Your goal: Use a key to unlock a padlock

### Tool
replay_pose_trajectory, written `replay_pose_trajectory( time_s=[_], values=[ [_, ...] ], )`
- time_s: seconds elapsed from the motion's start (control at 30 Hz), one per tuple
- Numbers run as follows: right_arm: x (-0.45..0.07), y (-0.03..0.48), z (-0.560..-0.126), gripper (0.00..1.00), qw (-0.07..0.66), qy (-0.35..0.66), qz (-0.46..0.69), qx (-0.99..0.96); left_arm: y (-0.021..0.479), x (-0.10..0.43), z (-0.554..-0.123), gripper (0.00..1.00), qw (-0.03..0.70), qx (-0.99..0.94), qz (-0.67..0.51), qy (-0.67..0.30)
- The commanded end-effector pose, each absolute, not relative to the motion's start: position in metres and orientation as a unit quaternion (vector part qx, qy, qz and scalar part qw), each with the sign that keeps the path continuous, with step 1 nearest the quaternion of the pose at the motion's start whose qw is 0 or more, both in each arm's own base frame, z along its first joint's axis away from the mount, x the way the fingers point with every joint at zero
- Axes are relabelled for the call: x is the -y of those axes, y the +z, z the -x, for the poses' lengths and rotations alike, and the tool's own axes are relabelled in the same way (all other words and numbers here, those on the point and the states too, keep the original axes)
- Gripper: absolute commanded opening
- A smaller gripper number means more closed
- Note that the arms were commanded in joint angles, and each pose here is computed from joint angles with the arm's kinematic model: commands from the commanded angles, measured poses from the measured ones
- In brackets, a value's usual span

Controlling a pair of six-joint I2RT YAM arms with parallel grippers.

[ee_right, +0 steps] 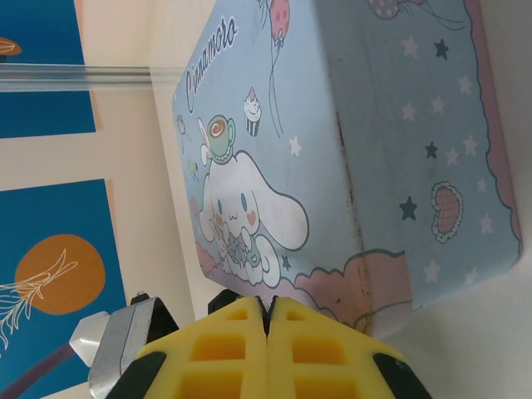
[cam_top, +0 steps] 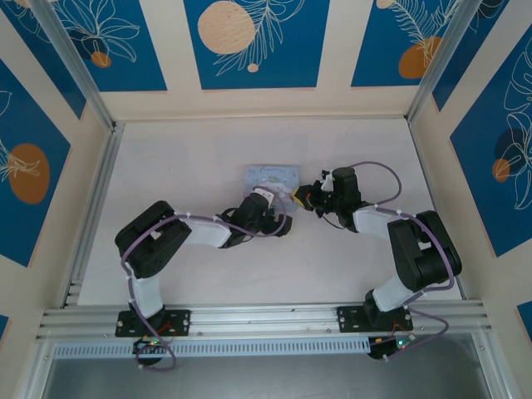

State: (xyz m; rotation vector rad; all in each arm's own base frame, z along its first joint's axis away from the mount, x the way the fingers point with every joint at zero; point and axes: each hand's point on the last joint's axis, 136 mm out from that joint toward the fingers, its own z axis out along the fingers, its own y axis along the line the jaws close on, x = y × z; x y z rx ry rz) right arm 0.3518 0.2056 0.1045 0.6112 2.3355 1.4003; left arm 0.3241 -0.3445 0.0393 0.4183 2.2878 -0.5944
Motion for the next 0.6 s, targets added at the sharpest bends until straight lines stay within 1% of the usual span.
replay_pose_trajectory(
  time_s=[0.0, 0.3, 0.57],
  values=[
    [-0.204, 0.109, -0.360, 0.00, 0.186, 0.495, -0.214, -0.821, 0.039, 0.349, -0.336, 0.97, 0.389, -0.881, -0.176, -0.202],
    [-0.204, 0.106, -0.360, 0.00, 0.185, 0.492, -0.216, -0.823, 0.059, 0.386, -0.332, 0.96, 0.375, -0.863, -0.185, -0.284],
    [-0.203, 0.103, -0.359, 0.00, 0.186, 0.488, -0.217, -0.825, 0.068, 0.390, -0.336, 0.97, 0.367, -0.854, -0.133, -0.344]
  ],
)
